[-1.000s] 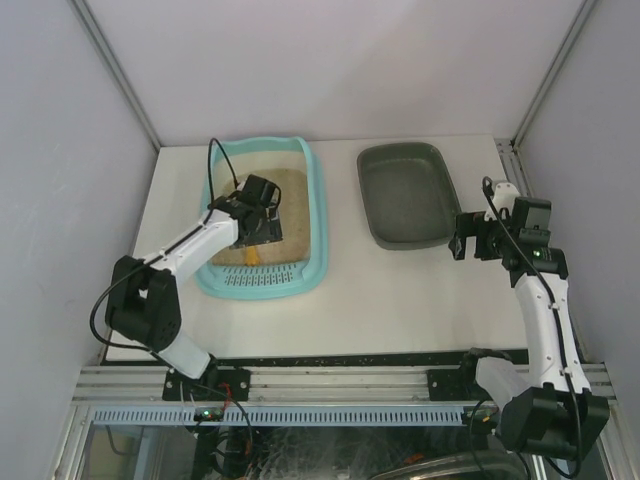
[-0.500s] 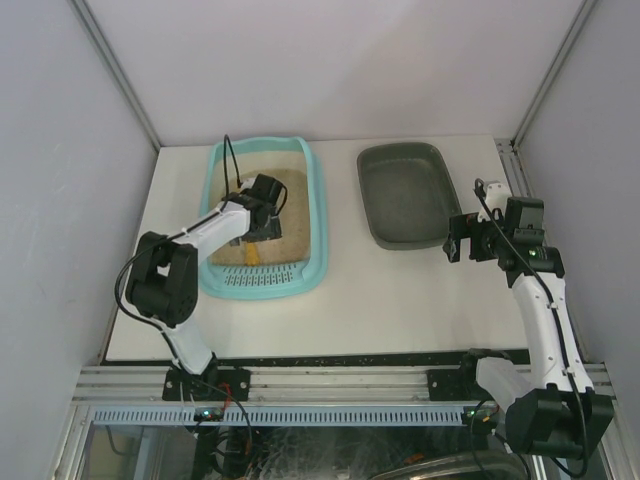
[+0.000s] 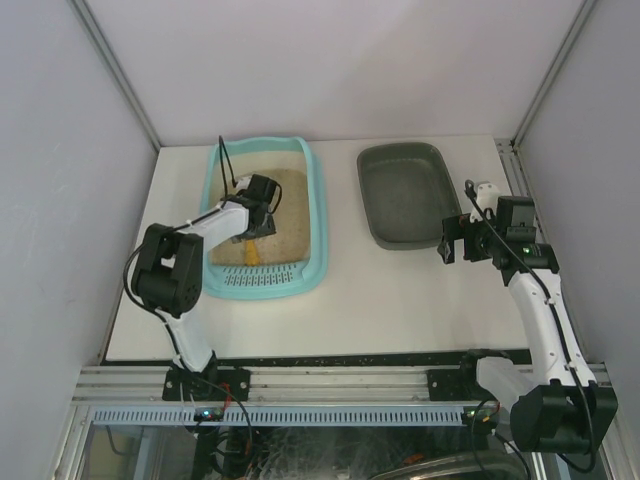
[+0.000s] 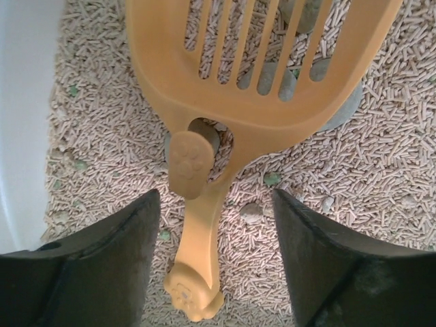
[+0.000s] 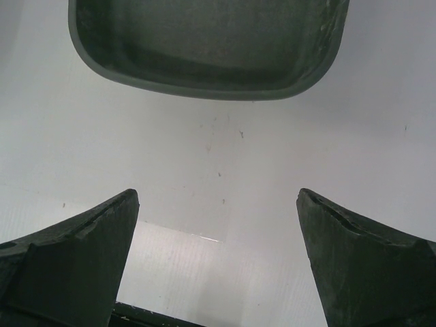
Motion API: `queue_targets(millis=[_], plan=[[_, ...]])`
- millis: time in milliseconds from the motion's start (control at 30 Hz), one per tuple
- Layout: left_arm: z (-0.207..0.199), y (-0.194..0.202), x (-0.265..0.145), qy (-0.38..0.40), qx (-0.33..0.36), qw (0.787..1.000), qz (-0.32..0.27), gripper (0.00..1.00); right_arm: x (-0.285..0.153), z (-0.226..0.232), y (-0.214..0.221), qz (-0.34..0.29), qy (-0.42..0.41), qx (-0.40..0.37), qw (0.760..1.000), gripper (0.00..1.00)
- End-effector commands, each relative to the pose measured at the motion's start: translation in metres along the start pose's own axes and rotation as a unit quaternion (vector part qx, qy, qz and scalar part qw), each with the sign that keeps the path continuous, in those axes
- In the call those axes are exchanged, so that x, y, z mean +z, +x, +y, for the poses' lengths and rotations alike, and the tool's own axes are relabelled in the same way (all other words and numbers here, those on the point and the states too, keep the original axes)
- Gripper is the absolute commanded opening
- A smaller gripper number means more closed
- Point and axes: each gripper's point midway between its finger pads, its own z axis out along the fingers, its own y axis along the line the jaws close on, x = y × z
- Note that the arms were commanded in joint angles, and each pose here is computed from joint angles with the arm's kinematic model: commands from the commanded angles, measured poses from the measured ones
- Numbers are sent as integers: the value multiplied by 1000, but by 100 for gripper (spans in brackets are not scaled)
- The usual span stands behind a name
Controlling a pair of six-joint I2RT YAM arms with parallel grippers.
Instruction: Clean the litter box
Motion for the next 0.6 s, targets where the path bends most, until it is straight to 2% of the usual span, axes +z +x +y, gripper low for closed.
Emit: queue_targets(millis=[0, 33, 100, 200, 367, 567], plan=[[-7, 6, 13, 11, -6, 1000, -4, 63, -1, -4, -12, -19, 10, -15, 1000, 100], [-8, 8, 15, 12, -4, 1000, -2, 56, -1, -4, -12, -19, 11, -15, 1000, 100], [-10, 10, 19, 9, -2, 1000, 4, 50, -1, -4, -13, -21, 13, -14, 1000, 100], [-15, 12, 23, 15, -2, 1000, 12, 46, -1, -4, -13, -22, 12, -14, 1000, 100], [-17, 6, 12, 27, -8, 1000, 7, 15, -4, -6, -17, -30, 20, -15, 999, 100], [-10, -32, -37, 18, 7, 999, -40, 13, -18, 2, -20, -49, -4, -8, 999, 100]])
